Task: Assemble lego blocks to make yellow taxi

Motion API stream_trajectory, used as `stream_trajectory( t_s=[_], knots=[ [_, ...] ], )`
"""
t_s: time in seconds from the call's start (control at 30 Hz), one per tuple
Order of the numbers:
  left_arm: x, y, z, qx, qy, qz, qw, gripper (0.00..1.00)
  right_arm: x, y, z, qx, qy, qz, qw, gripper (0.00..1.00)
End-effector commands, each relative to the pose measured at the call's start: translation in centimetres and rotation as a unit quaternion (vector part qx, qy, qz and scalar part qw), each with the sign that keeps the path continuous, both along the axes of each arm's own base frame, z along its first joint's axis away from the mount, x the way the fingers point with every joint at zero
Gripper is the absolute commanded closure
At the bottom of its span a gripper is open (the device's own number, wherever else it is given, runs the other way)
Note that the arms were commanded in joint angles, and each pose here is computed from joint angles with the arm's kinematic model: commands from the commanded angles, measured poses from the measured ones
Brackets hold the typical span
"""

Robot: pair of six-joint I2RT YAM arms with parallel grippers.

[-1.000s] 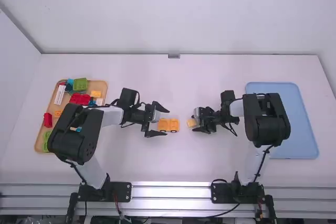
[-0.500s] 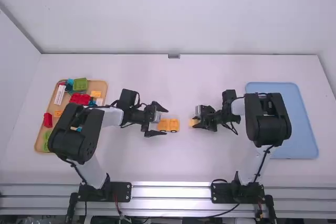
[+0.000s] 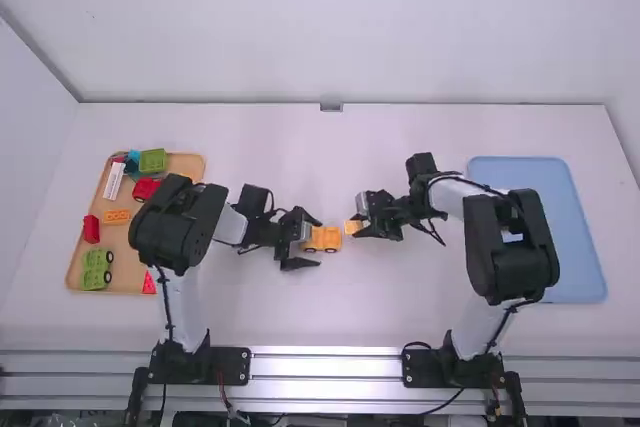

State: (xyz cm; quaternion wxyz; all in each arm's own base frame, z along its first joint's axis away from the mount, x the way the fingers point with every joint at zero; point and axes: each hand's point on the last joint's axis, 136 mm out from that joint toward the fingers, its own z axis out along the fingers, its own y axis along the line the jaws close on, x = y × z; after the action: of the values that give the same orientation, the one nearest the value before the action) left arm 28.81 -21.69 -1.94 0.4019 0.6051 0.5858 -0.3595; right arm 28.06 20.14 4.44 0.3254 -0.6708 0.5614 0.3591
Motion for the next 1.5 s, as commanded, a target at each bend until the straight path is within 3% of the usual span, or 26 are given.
stream_trajectory(
  t_s=[0.0, 0.13, 0.2, 0.23, 0.43, 0.57, 0.63, 0.83, 1.0, 1.47],
  knots=[
    [0.5, -0.3, -0.5, 0.001, 0.015, 0.003, 1.000, 0.01, 0.5, 0.7, 0.4, -0.021, 0.011, -0.017, 1.000, 0.76],
    [0.4, -0.5, -0.8, 0.001, 0.012, 0.000, 1.000, 0.12, 0.8, 1.5, -0.3, -0.040, 0.012, -0.027, 0.999, 0.76],
    [0.4, -0.7, -0.8, 0.002, 0.007, -0.002, 1.000, 0.23, 0.9, 1.9, -0.7, -0.052, 0.011, -0.033, 0.998, 0.76],
    [0.5, -0.8, -1.0, 0.008, 0.005, -0.001, 1.000, 0.36, 1.1, 2.2, -0.9, -0.057, 0.008, -0.037, 0.998, 0.76],
    [0.5, -0.8, -1.2, 0.014, 0.004, 0.000, 1.000, 0.57, 0.6, 3.1, -1.4, -0.067, 0.008, -0.033, 0.997, 0.77],
    [0.6, -0.8, -1.3, 0.018, 0.002, 0.003, 1.000, 0.57, 0.0, 3.4, -2.0, -0.062, 0.013, -0.037, 0.997, 0.78],
    [0.7, -0.8, -1.3, 0.018, 0.004, 0.004, 1.000, 0.51, 0.4, 3.5, -2.2, -0.057, 0.022, -0.060, 0.996, 0.78],
    [1.5, -0.7, -1.3, 0.022, 0.016, 0.029, 0.999, 0.53, 0.6, 3.5, -2.6, -0.066, 0.018, -0.071, 0.995, 0.76],
    [1.4, -0.7, -1.2, 0.021, 0.019, 0.028, 0.999, 0.58, -0.2, 4.2, -2.9, -0.074, 0.007, -0.049, 0.996, 0.78],
    [0.8, -0.7, -1.5, 0.023, 0.038, 0.025, 0.999, 0.64, 0.4, 3.8, -3.6, -0.101, -0.006, -0.063, 0.993, 0.78]
  ],
)
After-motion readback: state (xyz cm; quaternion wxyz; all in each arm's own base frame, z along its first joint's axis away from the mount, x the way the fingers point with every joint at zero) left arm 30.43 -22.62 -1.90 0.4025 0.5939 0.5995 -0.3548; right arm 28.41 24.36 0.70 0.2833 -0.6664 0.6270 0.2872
